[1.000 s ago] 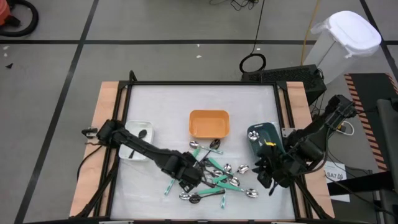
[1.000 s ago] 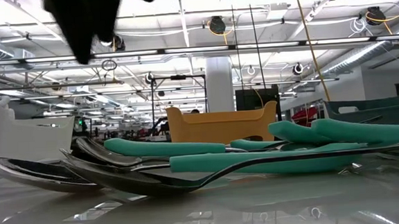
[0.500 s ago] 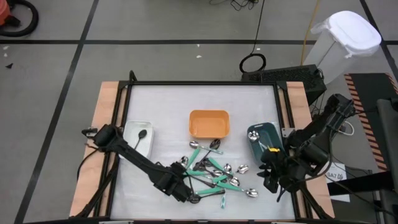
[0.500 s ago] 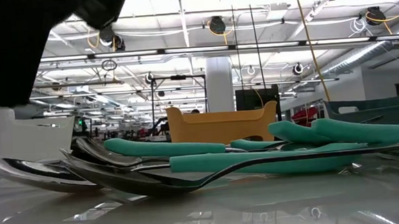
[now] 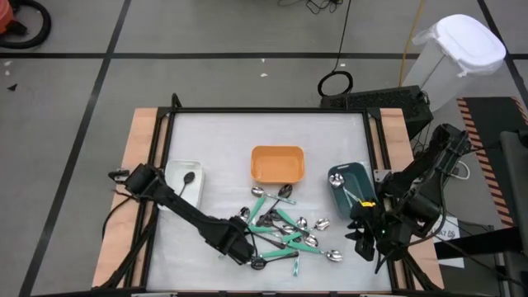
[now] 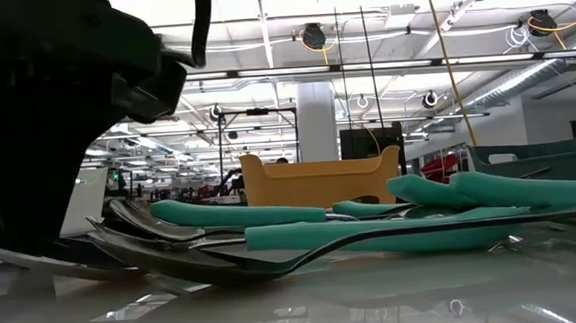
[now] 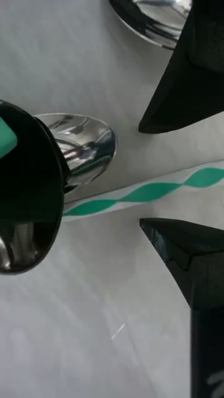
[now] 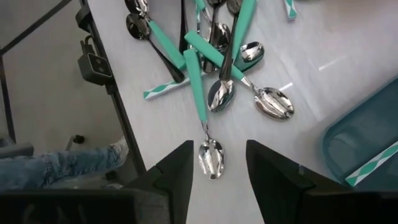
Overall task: Sort silverware by color (type)
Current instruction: Put the white spoon into the blue bin
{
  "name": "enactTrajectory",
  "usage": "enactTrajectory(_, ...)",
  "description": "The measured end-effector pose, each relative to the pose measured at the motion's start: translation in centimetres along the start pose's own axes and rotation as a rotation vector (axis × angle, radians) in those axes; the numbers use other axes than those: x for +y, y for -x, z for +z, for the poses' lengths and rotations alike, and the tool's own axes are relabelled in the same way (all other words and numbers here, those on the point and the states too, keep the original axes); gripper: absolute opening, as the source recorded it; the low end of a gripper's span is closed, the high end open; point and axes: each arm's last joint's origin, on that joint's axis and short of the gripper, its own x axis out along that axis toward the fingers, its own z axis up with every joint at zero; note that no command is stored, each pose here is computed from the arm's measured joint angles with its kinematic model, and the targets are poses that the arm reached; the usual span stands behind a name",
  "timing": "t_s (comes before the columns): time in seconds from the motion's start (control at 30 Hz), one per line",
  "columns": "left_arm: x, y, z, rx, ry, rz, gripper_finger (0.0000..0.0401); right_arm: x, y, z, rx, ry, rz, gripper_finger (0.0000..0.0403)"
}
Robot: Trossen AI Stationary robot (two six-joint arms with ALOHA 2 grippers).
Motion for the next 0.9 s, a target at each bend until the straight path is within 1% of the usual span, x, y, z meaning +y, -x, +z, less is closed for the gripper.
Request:
enactTrajectory(0.07,0.2,-0.2,0.1,0.001,0.01,-0.001,0.0215,0.0,0.0,0.0,0.0,-0.002,0.0,0.0143)
enactTrajectory(0.17,0.3,-0.3,0.1,-0.005,0.005,-0.001,0.0179,0.0,0.0,0.0,-0.003,-0.002,-0.001,0.0143)
enactTrajectory(0.27,0.3,-0.4,0.1,-0.031,0.001,0.002,0.0135,0.0,0.0,0.0,-0.006,-0.003,-0.001,0.0143)
enactTrajectory(0.43,0.3,-0.4,0.2,-0.045,0.02,0.004,0.0049,0.0,0.0,0.0,-0.007,-0.024,-0.001,0.0143)
enactTrajectory(0.5,0.3,-0.2,0.2,-0.047,0.022,0.01,0.0024,0.0,0.0,0.0,-0.008,-0.03,-0.001,0.0143)
enactTrajectory(0.6,0.1,0.1,0.2,-0.052,0.021,0.019,0.0023,0.0,0.0,0.0,-0.008,-0.031,-0.001,0.0143)
enactTrajectory(0.7,0.1,0.8,0.4,-0.078,0.023,0.067,0.0023,0.0,0.0,0.0,-0.009,-0.031,0.0,0.0143)
enactTrajectory(0.8,-0.2,2.2,0.6,-0.097,0.025,0.088,0.0023,0.1,0.0,0.1,-0.01,-0.034,0.008,0.0143)
enactTrajectory(0.9,-0.7,4.3,0.7,-0.121,0.023,0.107,0.0023,0.2,0.0,0.1,-0.027,-0.037,0.013,0.0143)
